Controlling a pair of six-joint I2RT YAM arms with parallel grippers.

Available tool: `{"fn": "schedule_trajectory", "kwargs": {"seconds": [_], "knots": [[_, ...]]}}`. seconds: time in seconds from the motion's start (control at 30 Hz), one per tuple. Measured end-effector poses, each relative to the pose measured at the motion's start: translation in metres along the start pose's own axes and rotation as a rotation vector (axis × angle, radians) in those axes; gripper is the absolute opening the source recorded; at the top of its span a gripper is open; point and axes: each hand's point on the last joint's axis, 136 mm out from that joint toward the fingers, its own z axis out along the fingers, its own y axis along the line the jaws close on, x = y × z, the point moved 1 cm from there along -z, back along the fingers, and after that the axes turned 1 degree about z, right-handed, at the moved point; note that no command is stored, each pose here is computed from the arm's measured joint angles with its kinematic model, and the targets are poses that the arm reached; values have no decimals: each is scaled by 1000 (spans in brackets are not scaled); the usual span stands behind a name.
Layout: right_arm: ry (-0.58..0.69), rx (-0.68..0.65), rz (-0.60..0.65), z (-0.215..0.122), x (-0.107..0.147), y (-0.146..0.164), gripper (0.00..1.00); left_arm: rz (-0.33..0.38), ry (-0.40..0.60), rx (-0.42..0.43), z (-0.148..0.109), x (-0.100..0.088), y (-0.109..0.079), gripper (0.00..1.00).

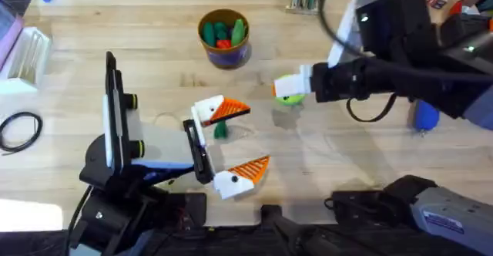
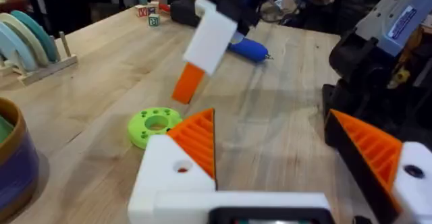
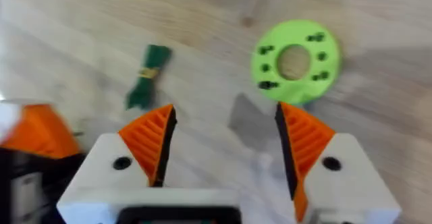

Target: Pick up the gripper from the table and insert it into the empty holder that is missing its gripper. Then pick up a screw, insert it into the mounting hole, and use the screwdriver to tighten it. Finally, clean up the table by picking up the vegetable and placing it into the bucket.

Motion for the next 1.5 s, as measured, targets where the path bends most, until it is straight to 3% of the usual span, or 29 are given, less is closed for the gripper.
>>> {"fn": "schedule_trajectory", "kwargs": {"seconds": [0.17,0.3,0.5,1.03,1.3,1.5], "knots": [[45,176,-123,17,11,-17,704,0,0,0,0,0,0,986],[72,277,-186,33,15,-28,672,0,0,0,0,0,0,986],[93,347,-216,48,15,-38,395,0,0,0,0,0,0,985],[116,375,-222,68,8,-41,360,0,0,0,0,0,0,986],[110,360,-253,70,8,-34,20,0,0,0,0,0,0,986],[116,361,-255,70,10,-34,8,0,0,0,0,0,0,986]]}}
